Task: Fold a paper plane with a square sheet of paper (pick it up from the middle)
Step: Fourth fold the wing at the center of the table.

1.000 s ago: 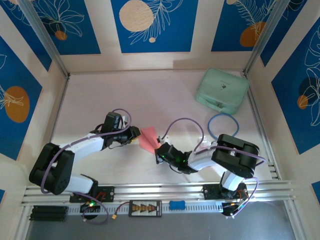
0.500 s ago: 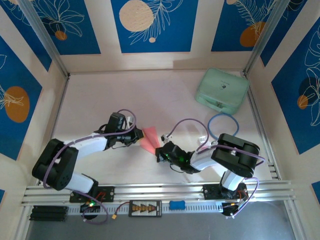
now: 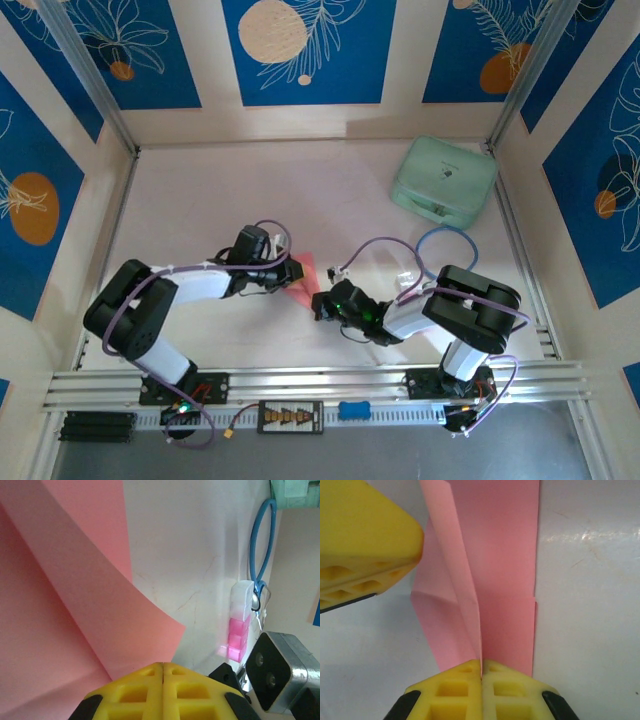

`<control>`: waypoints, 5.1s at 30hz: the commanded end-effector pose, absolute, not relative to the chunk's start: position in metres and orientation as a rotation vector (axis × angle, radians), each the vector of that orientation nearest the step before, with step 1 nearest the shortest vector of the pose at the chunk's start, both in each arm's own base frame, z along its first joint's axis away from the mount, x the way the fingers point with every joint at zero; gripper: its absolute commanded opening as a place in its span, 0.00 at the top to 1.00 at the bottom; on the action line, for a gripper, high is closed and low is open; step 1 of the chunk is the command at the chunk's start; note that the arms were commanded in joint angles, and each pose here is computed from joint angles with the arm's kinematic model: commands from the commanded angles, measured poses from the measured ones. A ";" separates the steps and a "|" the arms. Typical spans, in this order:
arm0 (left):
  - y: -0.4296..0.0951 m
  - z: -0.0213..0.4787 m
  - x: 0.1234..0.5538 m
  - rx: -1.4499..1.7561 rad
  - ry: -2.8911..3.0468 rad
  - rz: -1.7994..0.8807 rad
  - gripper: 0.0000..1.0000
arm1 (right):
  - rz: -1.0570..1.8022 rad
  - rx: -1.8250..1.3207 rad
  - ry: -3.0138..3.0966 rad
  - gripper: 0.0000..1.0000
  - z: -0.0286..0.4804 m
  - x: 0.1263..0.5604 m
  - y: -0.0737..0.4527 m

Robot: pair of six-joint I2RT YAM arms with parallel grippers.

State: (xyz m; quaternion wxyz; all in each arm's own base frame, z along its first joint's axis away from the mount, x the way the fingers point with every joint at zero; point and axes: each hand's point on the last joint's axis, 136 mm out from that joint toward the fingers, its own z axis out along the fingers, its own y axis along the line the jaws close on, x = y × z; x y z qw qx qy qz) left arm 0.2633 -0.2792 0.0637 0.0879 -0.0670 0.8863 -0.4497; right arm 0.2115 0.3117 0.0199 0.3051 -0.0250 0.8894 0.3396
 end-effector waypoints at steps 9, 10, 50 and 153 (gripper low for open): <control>-0.290 0.054 0.276 -0.211 2.631 -1.304 0.96 | 0.919 -0.008 2.564 0.93 -0.015 0.190 0.297; -0.289 0.052 0.277 -0.219 2.634 -1.292 0.96 | 0.924 -0.002 2.571 0.93 -0.015 0.190 0.297; -0.287 0.027 0.279 -0.230 2.703 -1.213 0.97 | 0.968 0.045 2.694 0.94 -0.022 0.187 0.295; -0.279 0.003 0.270 -0.240 2.789 -1.134 0.99 | 0.940 0.034 2.794 0.88 -0.011 0.159 0.267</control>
